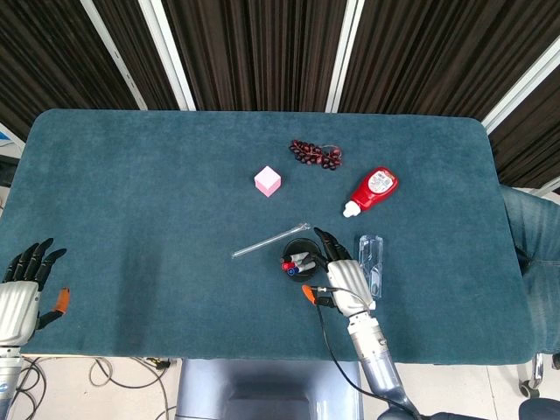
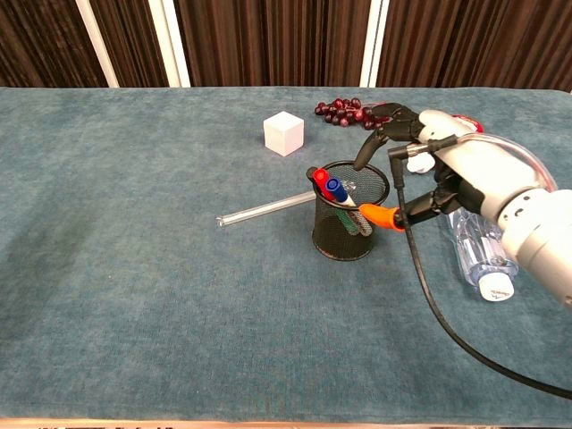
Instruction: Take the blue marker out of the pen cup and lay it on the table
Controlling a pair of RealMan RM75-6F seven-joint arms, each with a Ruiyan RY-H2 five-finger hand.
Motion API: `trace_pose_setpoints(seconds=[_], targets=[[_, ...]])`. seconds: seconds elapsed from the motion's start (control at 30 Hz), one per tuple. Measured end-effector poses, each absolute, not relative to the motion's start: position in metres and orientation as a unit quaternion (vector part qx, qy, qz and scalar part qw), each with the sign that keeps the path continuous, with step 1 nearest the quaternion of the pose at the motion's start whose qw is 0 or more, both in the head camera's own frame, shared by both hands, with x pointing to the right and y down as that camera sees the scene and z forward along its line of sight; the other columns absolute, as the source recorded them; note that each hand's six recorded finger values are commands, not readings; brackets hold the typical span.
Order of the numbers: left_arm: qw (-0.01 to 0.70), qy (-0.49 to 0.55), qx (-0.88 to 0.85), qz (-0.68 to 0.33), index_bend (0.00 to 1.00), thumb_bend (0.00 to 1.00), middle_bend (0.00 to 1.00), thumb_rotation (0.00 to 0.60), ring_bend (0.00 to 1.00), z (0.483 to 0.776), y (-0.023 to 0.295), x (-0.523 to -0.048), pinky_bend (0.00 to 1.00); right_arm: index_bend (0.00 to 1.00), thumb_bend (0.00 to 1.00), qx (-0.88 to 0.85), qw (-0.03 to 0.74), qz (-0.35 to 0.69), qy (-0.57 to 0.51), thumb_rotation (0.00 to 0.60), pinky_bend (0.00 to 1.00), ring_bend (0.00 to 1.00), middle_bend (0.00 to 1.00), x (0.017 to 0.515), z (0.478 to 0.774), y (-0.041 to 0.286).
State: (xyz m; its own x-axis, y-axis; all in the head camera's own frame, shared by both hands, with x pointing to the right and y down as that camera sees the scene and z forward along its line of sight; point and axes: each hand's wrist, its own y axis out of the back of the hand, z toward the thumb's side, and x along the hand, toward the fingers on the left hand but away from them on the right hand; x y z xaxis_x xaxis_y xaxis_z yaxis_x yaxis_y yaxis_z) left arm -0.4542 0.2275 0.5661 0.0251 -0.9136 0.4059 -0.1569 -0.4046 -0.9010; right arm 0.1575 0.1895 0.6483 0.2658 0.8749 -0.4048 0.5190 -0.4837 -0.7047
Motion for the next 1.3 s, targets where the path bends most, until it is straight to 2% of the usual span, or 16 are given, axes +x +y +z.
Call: trace_pose_setpoints(seconds=[0.5,1.3], targets=[[0.34,0.426,-0.629,-0.554,0.16,0.44,0.03,0.6,0.04,0.566,0.228,-0.454,0.11,0.48,0.4,-0.76,0.222,0.399,-0.462,0.6,0.17,0.0,0.0,0.142,0.653,0.182],[0.337,0.427,-0.628,-0.556,0.16,0.44,0.03,0.6,0.04,0.566,0.227,-0.455,0.11,0.52,0.41,-0.757,0.218,0.406,-0.464,0.6,0.17,0.0,0.0,0.13,0.663,0.181]])
